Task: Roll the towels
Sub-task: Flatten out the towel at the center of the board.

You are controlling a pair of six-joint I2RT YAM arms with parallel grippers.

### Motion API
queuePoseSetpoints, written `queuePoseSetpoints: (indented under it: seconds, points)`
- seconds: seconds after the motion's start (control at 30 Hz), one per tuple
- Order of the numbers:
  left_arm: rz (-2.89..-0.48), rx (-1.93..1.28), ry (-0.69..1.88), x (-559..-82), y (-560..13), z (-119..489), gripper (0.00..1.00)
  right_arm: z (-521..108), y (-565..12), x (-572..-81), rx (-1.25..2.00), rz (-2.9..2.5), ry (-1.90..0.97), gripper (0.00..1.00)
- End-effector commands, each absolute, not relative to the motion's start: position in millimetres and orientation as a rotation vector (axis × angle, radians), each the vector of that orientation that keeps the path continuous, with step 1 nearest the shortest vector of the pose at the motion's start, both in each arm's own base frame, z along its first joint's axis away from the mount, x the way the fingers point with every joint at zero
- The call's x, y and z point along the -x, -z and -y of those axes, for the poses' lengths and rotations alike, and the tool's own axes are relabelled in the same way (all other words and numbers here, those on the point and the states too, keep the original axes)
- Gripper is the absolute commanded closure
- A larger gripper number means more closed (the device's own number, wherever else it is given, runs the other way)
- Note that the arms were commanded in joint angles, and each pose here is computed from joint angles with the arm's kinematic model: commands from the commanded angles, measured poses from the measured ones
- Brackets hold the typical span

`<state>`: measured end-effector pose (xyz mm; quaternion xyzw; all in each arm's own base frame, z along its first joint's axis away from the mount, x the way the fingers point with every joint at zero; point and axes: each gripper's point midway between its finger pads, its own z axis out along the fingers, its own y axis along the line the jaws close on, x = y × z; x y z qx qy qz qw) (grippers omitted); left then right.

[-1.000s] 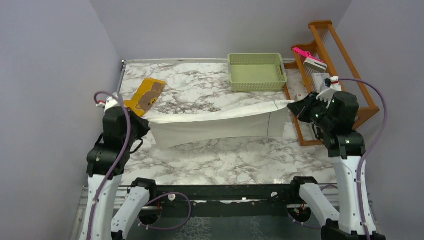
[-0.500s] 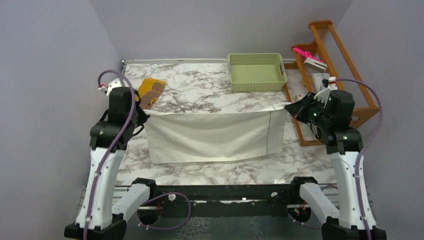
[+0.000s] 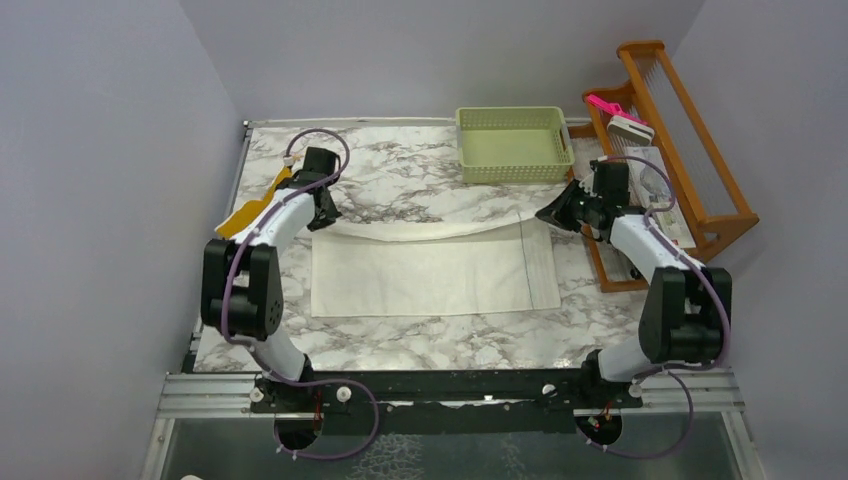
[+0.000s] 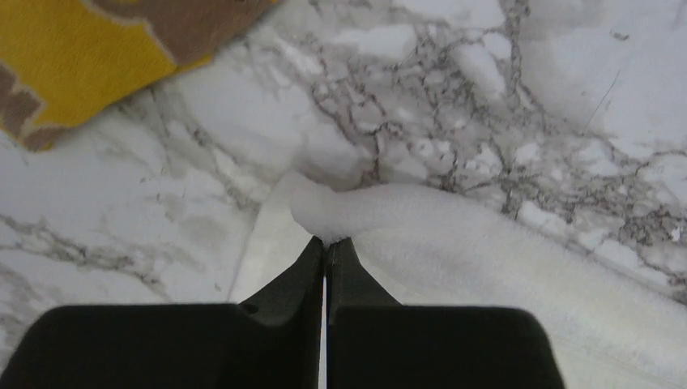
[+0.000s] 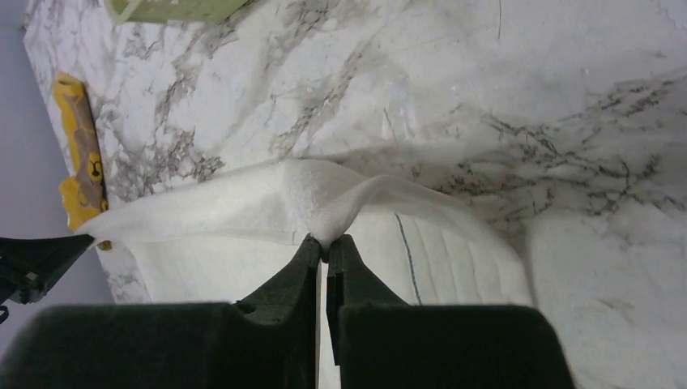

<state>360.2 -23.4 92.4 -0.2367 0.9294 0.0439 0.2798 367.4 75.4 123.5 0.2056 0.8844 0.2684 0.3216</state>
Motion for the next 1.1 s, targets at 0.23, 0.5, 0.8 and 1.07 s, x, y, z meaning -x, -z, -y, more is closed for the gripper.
queuePoseSetpoints:
  seconds: [0.23,0.5,0.8,1.07]
  points:
    - [-2.321,0.534,-0.081,-499.1,-122.0,16.6,0.90,-96.9,-132.8,-471.9,-0.368,-2.182,-0.888,0.68]
    - [-2.287,0.472,0.009,-472.2,-144.5,17.7,0.20,-89.4,-173.4,-440.6,-0.225,-2.069,-0.768,0.21]
    - [-2.399,0.457,0.296,-373.3,-101.7,54.3,0.28,-130.9,-121.4,-367.8,-0.046,-2.225,-0.719,0.43]
    - [-2.463,0.550,0.328,-318.4,-63.5,55.7,0.72,-141.0,-64.1,-298.1,-0.219,-2.382,-0.852,0.90]
